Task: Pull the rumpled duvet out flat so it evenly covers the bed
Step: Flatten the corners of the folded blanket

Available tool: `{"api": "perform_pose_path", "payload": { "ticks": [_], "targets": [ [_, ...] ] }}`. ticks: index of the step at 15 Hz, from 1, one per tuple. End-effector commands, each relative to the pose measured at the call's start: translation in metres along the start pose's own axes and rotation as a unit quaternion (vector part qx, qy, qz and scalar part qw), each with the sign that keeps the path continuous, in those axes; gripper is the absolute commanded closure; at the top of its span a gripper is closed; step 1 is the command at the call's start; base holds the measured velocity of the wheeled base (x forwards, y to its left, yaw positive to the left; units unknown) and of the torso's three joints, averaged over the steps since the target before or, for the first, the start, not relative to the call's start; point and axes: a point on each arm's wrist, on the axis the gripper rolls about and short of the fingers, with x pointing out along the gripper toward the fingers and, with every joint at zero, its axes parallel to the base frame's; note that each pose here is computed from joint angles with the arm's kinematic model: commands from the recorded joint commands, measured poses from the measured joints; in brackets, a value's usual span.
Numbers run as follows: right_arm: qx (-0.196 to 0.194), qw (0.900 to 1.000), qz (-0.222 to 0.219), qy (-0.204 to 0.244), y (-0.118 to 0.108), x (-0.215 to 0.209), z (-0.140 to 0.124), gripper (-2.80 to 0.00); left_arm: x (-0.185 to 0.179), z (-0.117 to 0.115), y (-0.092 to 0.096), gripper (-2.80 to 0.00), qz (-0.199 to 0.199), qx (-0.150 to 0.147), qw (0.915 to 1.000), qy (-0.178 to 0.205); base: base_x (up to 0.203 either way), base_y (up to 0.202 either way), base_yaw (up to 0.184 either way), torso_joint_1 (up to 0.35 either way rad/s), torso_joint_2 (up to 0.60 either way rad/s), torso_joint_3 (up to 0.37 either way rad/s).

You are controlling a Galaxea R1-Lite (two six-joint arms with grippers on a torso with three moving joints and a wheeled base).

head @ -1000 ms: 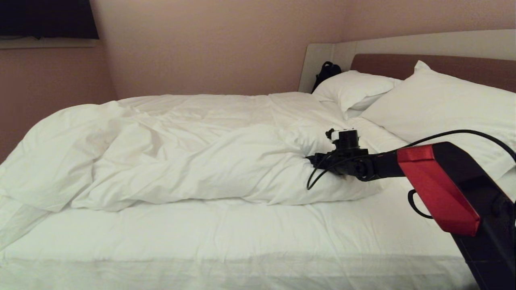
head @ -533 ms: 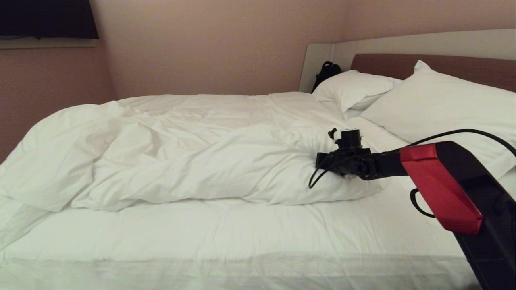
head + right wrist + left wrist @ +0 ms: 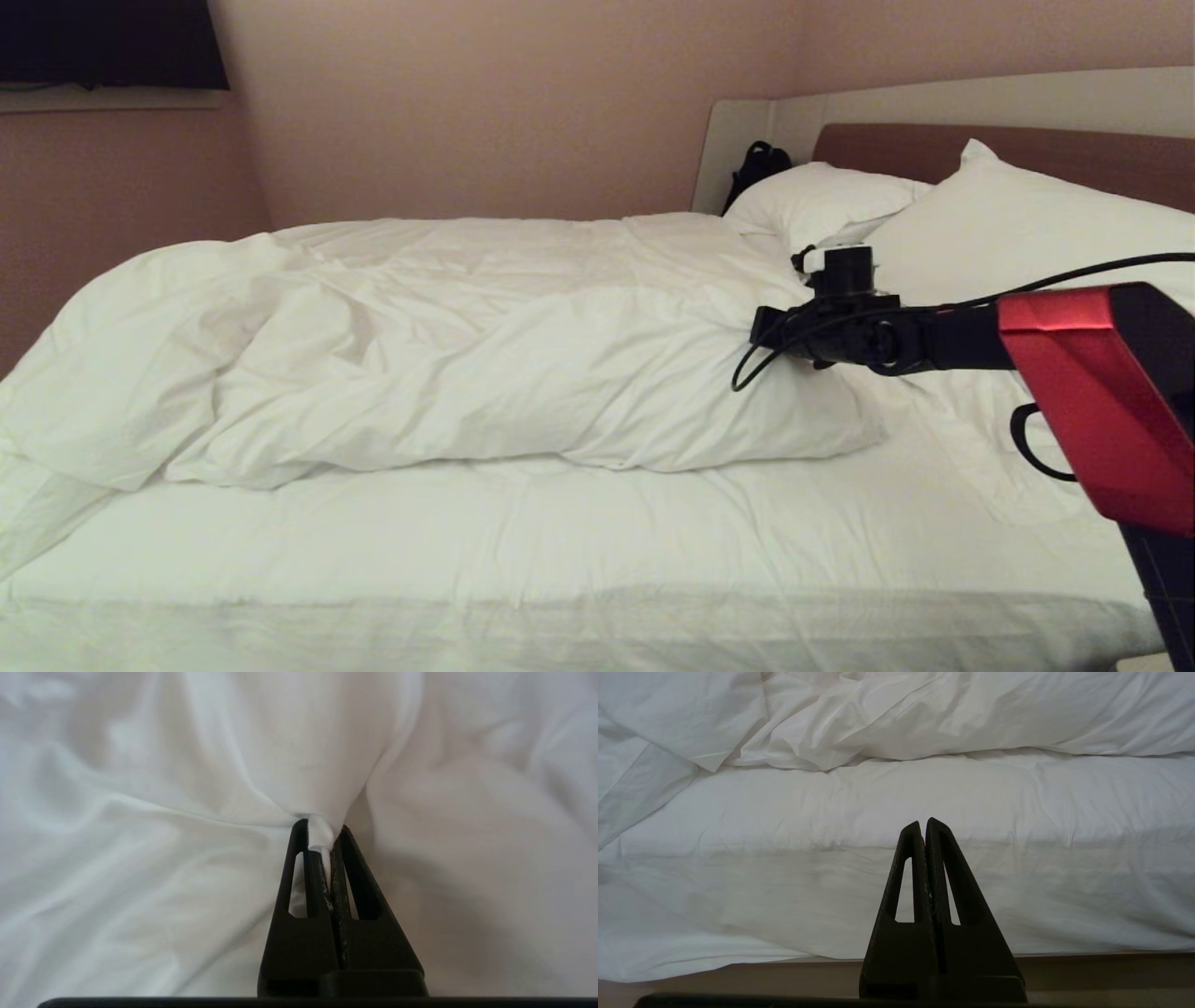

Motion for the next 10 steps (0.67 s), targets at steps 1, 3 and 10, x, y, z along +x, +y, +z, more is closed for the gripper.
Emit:
{"api": "perform_pose_path", "payload": {
  "ticks": [1, 3, 10],
  "targets": [
    [0.017, 1.000, 0.008, -0.018, 0.009, -0.031, 0.026, 0.00, 0.000, 0.000, 0.000, 0.00, 0.000, 0.000, 1.0000, -0.001, 0.000, 0.000, 0.000, 0.000, 0.00, 0.000],
    [0.027, 0.999, 0.019, -0.020, 0.014, -0.058, 0.041, 0.00, 0.000, 0.000, 0.000, 0.00, 0.000, 0.000, 1.0000, -0.001, 0.000, 0.000, 0.000, 0.000, 0.00, 0.000],
    [0.018, 0.999, 0.002, 0.047, 0.001, -0.143, 0.014, 0.00, 0.000, 0.000, 0.000, 0.00, 0.000, 0.000, 1.0000, -0.001, 0.000, 0.000, 0.000, 0.000, 0.00, 0.000]
  ]
}}
